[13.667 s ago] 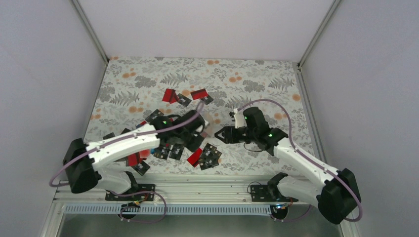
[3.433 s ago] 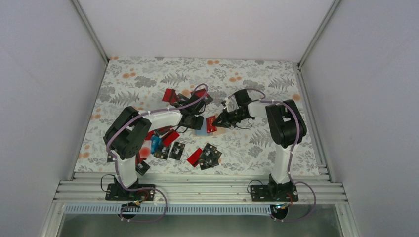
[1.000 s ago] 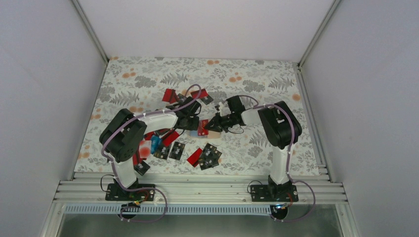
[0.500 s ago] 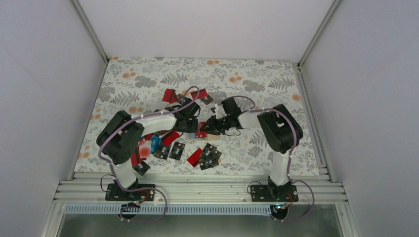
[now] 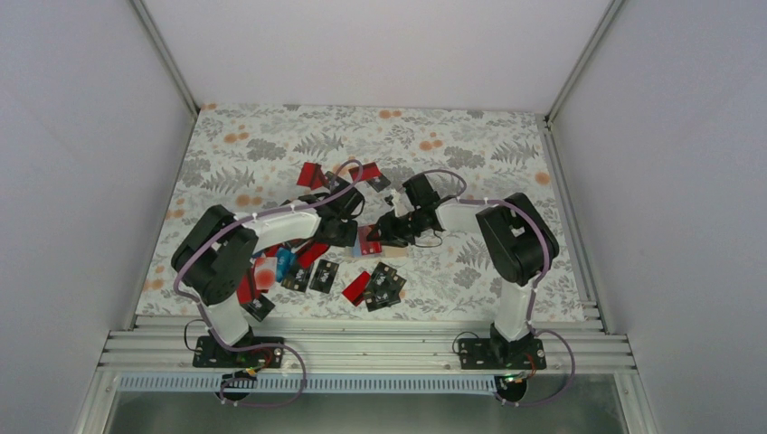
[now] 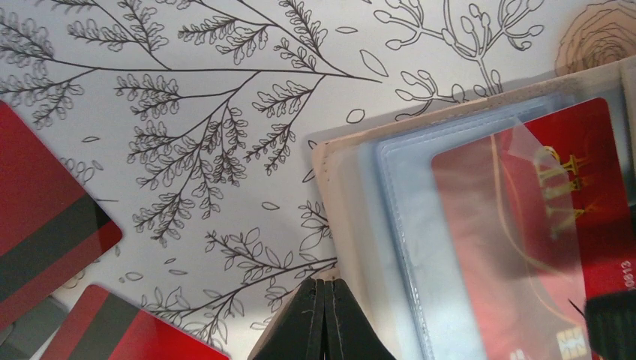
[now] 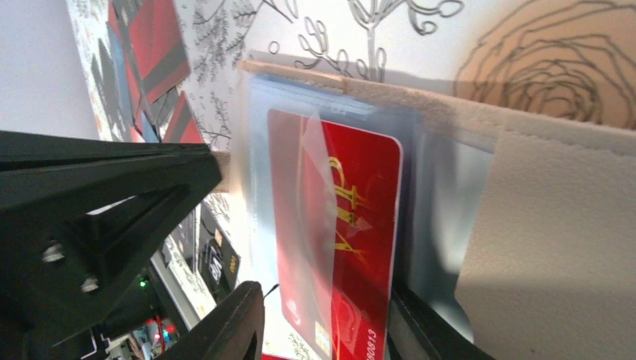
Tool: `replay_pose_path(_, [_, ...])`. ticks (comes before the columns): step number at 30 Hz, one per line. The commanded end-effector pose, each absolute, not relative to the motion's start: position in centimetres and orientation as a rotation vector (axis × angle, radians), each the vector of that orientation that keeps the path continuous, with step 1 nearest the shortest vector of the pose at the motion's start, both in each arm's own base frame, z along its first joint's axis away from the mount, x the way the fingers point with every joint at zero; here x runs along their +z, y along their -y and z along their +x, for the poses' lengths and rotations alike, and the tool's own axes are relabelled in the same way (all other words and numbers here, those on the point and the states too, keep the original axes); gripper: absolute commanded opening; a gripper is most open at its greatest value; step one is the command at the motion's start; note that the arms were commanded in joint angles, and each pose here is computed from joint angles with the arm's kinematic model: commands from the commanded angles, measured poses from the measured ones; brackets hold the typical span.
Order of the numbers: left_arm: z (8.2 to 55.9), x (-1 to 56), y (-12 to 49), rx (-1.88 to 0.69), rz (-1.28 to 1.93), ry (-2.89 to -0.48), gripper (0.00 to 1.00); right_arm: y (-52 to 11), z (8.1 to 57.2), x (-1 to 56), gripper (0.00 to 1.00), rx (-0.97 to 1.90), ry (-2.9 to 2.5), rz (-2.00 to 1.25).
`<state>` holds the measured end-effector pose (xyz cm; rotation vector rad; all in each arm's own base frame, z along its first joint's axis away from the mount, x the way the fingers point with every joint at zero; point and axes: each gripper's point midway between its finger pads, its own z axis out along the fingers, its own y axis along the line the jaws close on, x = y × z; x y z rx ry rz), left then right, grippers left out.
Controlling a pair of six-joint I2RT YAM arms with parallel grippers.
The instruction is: Put the credit cards into the card holder
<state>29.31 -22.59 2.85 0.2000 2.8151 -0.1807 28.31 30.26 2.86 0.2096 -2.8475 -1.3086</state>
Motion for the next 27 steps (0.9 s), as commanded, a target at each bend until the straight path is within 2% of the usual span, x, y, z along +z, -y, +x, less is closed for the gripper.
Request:
replay_pose_path(1, [28.8,3.6,21.8,-0.160,0.224,-2.802,0.03,-28.8,27.7,1.4,0.39,-1.121,2.916,0.191])
replay_pose_path(6, [28.4,2.7,22.1,-0.193,0.267,-2.807,0.03,-29.2,27.8,1.3,0.38,-1.087,2.928,0.225])
replay_pose_path(16, [26.9,0.1,22.4,-0.265,0.250,-2.859,0.02,-30.0,27.3,1.1,0.48,-0.984,2.952,0.249])
replay_pose_path(27, [25.7,-0.6,23.3,-0.377,0.246,-2.867,0.02,-31.7,26.3,2.2,0.47,-0.977,2.948,0.239])
